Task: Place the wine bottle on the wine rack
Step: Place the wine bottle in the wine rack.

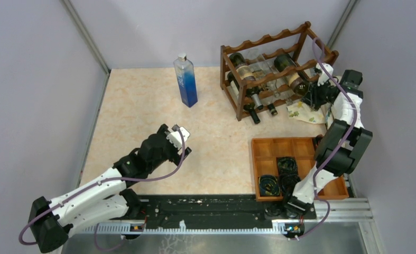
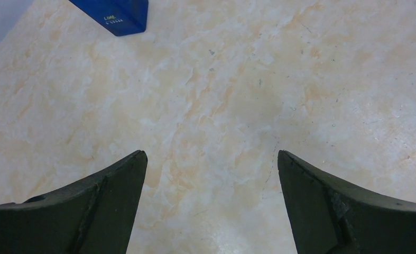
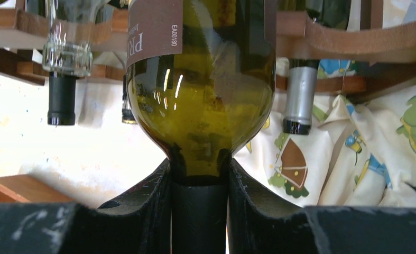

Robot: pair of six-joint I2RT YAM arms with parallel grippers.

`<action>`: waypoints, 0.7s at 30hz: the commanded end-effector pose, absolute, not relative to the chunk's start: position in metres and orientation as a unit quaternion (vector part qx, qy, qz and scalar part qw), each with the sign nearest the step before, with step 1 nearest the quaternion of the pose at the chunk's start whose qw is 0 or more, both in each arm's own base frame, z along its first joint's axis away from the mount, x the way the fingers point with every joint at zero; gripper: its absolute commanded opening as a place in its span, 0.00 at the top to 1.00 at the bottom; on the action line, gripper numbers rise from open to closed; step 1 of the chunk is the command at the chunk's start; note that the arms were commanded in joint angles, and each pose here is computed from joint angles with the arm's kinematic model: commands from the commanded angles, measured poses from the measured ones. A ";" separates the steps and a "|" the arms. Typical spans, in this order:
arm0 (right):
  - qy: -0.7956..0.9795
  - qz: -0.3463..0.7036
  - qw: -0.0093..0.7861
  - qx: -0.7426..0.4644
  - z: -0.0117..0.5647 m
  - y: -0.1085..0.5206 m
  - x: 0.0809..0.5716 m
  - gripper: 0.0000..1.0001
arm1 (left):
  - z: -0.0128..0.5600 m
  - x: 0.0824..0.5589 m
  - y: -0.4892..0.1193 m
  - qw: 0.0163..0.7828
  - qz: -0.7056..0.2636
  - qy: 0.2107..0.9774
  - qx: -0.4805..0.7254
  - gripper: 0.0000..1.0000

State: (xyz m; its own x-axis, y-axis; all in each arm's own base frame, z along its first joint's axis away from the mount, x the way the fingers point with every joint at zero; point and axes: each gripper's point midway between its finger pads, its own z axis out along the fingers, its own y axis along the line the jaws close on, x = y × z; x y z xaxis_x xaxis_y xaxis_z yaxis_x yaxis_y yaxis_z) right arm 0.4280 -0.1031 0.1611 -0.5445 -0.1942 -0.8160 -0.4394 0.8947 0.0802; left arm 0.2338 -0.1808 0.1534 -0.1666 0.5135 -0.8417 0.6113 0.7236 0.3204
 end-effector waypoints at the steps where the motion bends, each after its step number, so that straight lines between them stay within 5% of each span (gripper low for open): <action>1: 0.808 0.092 0.539 -0.219 0.227 -0.107 0.477 1.00 | 0.150 0.237 -0.179 0.533 -0.035 0.759 0.372 0.01; 21: 0.787 0.093 0.570 -0.217 0.234 -0.084 0.511 1.00 | 0.141 0.238 -0.179 0.519 -0.027 0.765 0.380 0.01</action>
State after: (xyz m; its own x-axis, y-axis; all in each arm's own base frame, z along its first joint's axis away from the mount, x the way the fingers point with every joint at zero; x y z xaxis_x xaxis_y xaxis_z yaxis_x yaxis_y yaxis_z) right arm 0.4783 -0.0899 0.1752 -0.4615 -0.1779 -0.8691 -0.4190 0.9072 0.0368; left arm 0.2346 -0.1806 0.1416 -0.1799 0.5492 -0.8161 0.6220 0.7062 0.3381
